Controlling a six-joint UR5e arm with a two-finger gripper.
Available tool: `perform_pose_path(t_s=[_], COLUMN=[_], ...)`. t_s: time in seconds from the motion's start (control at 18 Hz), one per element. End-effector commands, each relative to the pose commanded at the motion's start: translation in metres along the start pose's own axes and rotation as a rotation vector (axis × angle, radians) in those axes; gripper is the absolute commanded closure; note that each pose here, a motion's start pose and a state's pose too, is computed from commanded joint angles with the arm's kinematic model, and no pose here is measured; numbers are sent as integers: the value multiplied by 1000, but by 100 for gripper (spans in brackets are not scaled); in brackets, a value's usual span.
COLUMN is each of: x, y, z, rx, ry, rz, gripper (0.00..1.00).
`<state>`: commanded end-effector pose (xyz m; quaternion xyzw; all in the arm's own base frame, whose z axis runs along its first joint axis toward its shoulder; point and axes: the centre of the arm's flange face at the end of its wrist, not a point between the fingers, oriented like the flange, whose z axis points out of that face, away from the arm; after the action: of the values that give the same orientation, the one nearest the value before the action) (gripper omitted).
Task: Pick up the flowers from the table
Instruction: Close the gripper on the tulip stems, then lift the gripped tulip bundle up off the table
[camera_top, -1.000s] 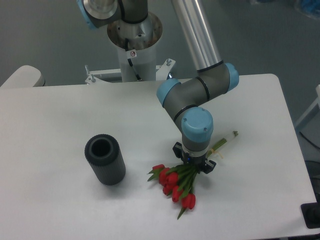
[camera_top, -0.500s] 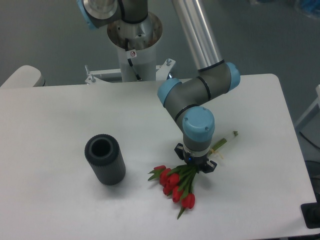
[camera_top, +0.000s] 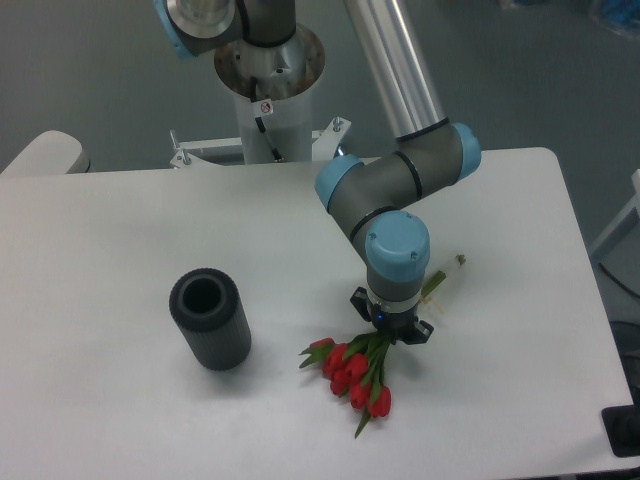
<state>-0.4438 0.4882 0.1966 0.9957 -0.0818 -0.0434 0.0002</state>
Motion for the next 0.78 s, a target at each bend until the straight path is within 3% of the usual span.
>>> perform_pose_path(t_s=[0.5, 0.78], x=[-15, -31], y=[1, 7], z=[-38, -79], rx=[41, 212], ry=[-55, -55], rz=[52, 32], gripper=[79, 79])
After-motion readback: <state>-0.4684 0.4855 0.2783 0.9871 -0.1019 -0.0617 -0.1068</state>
